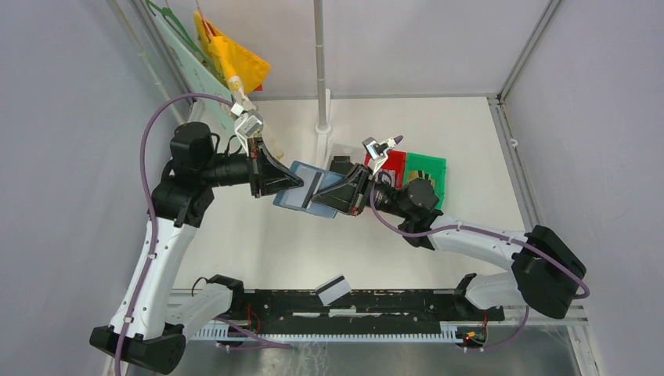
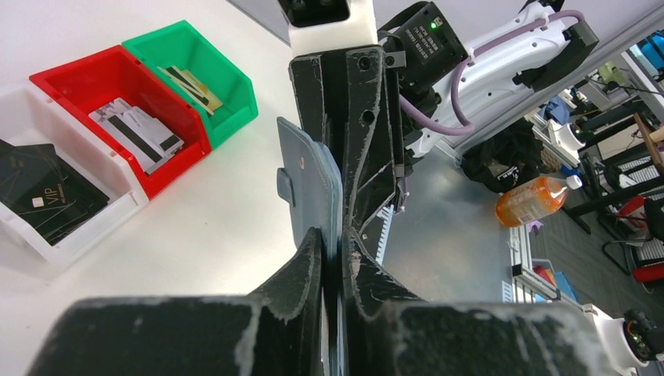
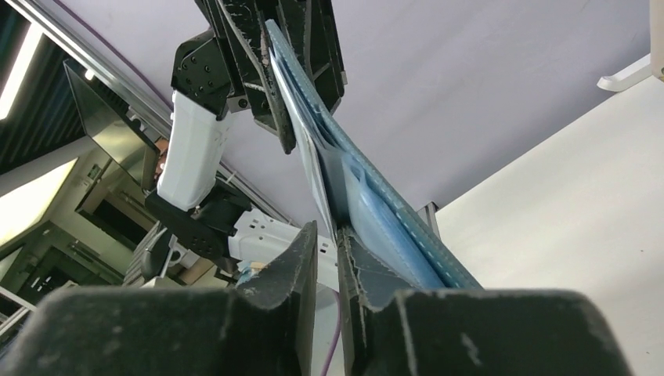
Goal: Take the credit cards out of the card holder
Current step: Remove the credit card from the card holder.
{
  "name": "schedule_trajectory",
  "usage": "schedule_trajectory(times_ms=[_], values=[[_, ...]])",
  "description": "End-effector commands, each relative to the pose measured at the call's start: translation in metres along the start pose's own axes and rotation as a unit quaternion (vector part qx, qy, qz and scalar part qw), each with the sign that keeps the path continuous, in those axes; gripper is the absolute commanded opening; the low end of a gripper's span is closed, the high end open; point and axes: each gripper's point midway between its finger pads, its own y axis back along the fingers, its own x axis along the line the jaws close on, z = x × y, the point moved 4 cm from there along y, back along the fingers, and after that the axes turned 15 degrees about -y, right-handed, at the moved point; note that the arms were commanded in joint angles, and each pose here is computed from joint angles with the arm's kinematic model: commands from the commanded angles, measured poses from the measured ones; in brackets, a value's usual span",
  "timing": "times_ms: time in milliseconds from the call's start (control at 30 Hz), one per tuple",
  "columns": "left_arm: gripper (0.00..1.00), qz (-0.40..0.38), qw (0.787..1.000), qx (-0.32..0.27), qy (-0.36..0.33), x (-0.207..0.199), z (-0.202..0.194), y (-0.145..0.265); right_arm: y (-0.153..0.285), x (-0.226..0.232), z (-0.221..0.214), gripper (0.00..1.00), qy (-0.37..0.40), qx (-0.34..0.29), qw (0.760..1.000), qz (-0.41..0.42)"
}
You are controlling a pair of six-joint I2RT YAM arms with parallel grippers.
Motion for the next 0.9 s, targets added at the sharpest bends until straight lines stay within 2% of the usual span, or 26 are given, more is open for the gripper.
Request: schedule_trajectory(times_ms=[0, 100, 367, 667, 700, 800, 867], values=[[0.02, -0.053, 0.998, -0.016, -0.012, -0.026, 0.016, 0.004, -0.01, 0.034, 0.016, 0.13, 0.024, -0.029, 0.997, 0.07], [0.02, -0.048, 0.999, -0.017, -0.015, -0.025, 0.017, 0.003, -0.003, 0.036, 0.014, 0.01, 0.027, -0.034, 0.996, 0.073], [0.02, 0.005, 0.999, -0.022, -0.039, -0.011, 0.026, 0.003, 0.028, 0.019, 0.009, 0.0, 0.026, -0.062, 0.997, 0.043], [0.02, 0.002, 0.999, -0.027, -0.029, -0.011, 0.027, 0.002, 0.02, 0.022, 0.011, 0.0, 0.02, -0.054, 0.997, 0.052], [0.02, 0.001, 0.999, -0.027, -0.029, -0.011, 0.027, 0.002, 0.018, 0.025, 0.012, 0.01, 0.018, -0.054, 0.997, 0.058], [0.02, 0.001, 0.999, -0.026, -0.027, -0.01, 0.024, 0.001, 0.008, 0.032, 0.014, 0.18, 0.015, -0.05, 0.996, 0.075], [0.02, 0.004, 0.999, -0.026, -0.026, -0.009, 0.024, 0.001, 0.0, 0.035, 0.014, 0.25, 0.015, -0.045, 0.995, 0.083]])
